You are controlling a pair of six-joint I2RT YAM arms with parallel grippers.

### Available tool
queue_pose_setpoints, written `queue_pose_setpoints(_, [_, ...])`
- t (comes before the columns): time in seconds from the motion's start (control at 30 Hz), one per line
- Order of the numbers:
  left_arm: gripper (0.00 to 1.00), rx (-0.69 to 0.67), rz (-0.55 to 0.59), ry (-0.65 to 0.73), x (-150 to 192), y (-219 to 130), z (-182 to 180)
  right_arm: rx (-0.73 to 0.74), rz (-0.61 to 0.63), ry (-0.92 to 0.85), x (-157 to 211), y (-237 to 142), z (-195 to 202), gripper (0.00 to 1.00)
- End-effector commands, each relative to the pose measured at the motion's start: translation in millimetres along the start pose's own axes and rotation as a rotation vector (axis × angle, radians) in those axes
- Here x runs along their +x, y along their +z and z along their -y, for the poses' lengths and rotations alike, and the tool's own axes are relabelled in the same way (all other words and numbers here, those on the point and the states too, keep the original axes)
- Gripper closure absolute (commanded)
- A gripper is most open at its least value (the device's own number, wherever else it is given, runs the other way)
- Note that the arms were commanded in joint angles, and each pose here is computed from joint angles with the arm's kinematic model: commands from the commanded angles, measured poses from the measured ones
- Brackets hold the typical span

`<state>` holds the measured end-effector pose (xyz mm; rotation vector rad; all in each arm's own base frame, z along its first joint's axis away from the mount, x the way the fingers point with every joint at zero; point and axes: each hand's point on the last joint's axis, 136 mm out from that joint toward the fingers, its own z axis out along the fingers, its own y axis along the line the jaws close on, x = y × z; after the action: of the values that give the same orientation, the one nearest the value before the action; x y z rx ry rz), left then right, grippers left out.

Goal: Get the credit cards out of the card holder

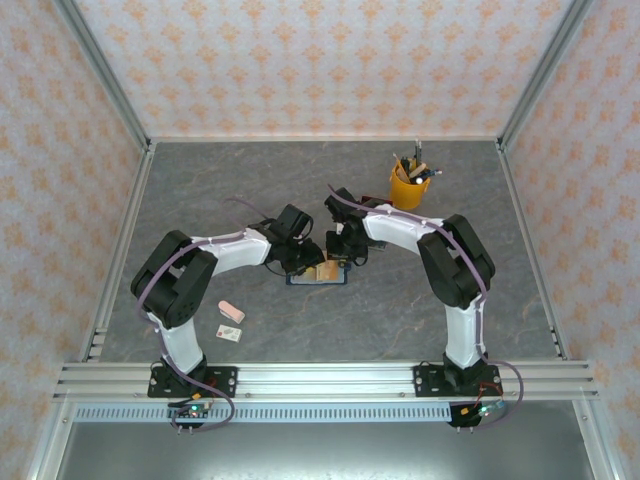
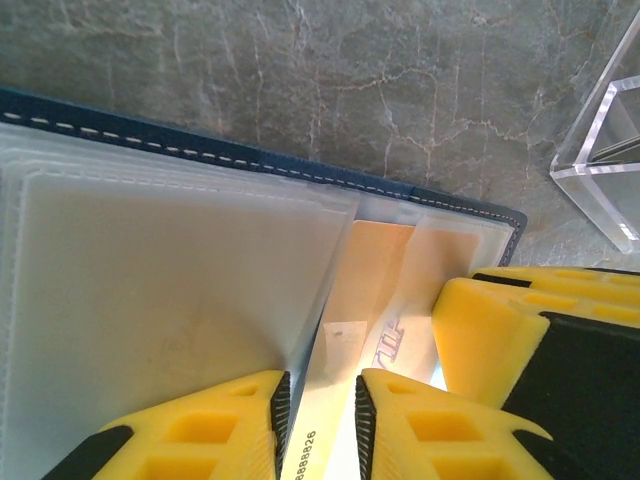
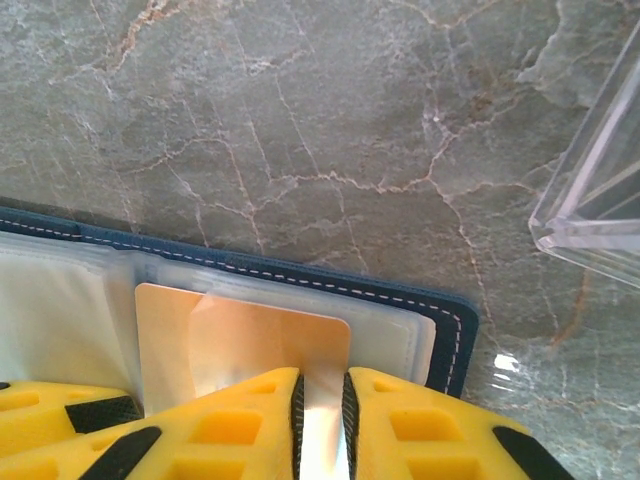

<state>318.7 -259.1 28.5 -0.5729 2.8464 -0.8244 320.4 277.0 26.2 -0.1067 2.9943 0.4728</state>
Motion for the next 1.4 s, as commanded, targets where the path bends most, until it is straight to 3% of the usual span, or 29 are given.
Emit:
queue_pose_setpoints(0.0, [0.71,-0.07,-0.02,0.011,5.7,9.3,-18.4,0.012,-0.045,0.029,14.7,12.1,9.1,0.79])
queue_pose_setpoints(0.63, [0.66,0.024,-0.1,0.072,11.0,9.9,-3.6,0.0,-0.061,0.054,19.7,16.0,13.2,0.8])
queue_pose_setpoints(1.03, [0.71,0.202,-0.074,0.163,5.8,-13.0,25.3,-0.033,-0.058,0.066,18.9,15.1,9.9,0.8])
queue_pose_setpoints(1.37, [0.76,0.238,-0.062,0.175,3.6,-16.1,30.9,-0.101,-0.05,0.107,14.8,9.6,6.2,0.8])
